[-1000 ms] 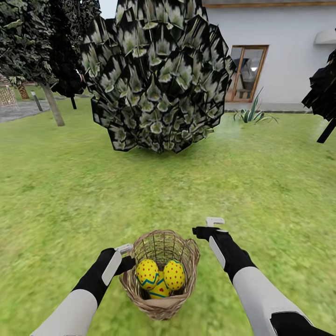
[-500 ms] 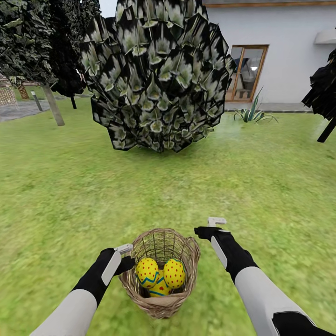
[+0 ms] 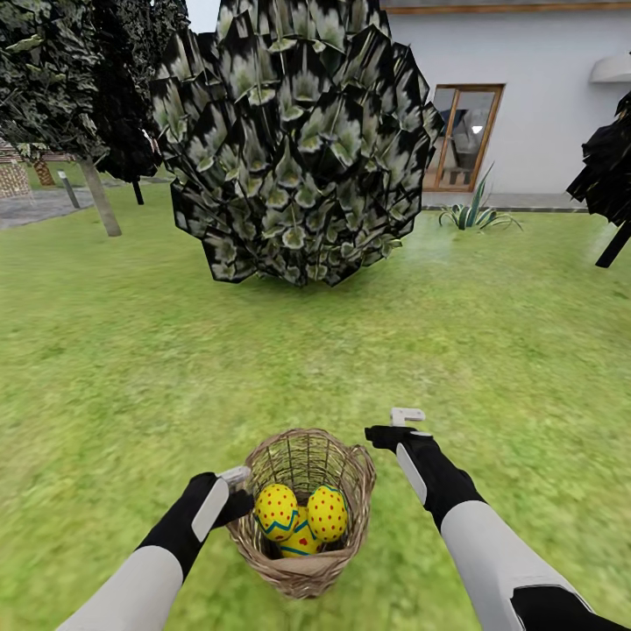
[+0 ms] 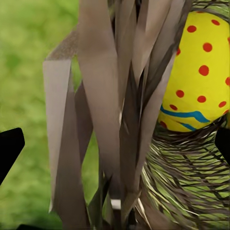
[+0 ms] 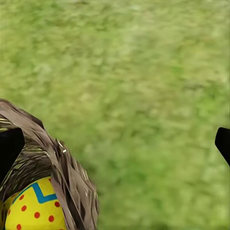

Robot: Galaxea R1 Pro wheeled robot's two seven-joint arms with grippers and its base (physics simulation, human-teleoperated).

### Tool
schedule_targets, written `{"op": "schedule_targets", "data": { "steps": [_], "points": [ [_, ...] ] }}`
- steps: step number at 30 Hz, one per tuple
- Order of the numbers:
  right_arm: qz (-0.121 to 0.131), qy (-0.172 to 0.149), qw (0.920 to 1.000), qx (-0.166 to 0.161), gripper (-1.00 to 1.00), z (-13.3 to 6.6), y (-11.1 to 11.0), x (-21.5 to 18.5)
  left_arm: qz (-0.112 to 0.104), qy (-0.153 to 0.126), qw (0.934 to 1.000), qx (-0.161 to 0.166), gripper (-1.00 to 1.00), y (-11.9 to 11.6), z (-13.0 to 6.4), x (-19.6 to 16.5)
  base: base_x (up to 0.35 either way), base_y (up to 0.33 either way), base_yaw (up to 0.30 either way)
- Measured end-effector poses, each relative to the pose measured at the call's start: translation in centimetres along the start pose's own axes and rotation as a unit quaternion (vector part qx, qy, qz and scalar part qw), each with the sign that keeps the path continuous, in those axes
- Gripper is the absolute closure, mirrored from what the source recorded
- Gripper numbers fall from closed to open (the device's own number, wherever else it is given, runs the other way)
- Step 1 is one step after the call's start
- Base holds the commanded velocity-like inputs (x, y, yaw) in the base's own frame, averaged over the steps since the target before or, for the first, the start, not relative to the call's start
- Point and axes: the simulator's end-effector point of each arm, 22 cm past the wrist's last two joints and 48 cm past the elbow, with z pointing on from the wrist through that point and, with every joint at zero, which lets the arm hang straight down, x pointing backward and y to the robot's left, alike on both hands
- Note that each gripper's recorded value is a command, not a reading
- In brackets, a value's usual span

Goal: Take the three Easter eggs out of the wicker basket on the lawn in the garden, then place them on the lawn next to a single tree (choose any tree) so that all three eggs are next to the same tree and none are left in the basket.

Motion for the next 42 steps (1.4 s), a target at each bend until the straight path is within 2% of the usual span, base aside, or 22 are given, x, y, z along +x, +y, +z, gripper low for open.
{"op": "schedule_targets", "data": {
  "steps": [1, 11, 12, 17, 42],
  "points": [
    [0.000, 0.000, 1.0000, 0.000, -1.00, 0.0, 0.0, 0.0, 0.000, 0.000, 1.0000, 0.000, 1.00, 0.0, 0.0, 0.0, 0.000, 0.000, 0.000],
    [0.001, 0.000, 1.0000, 0.000, -1.00, 0.0, -0.1, 0.0, -0.012, -0.002, 0.9999, 0.009, 1.00, -0.4, 0.0, -0.1, 0.000, 0.000, 0.000],
    [0.001, 0.001, 1.0000, 0.000, -1.00, 0.0, -0.1, 0.0, -0.005, -0.002, 1.0000, 0.003, 1.00, -0.1, 0.0, -0.1, 0.000, 0.000, 0.000],
    [0.001, 0.001, 1.0000, 0.001, -1.00, 0.0, -0.1, 0.1, -0.006, -0.006, 1.0000, 0.006, 1.00, -0.3, -0.1, -0.4, 0.000, 0.000, 0.000],
    [0.001, 0.000, 1.0000, 0.000, -1.00, -3.0, 0.4, -4.4, -0.005, -0.008, 0.9999, 0.006, 1.00, -0.8, -5.0, -2.9, 0.000, 0.000, 0.000]
  ]
}}
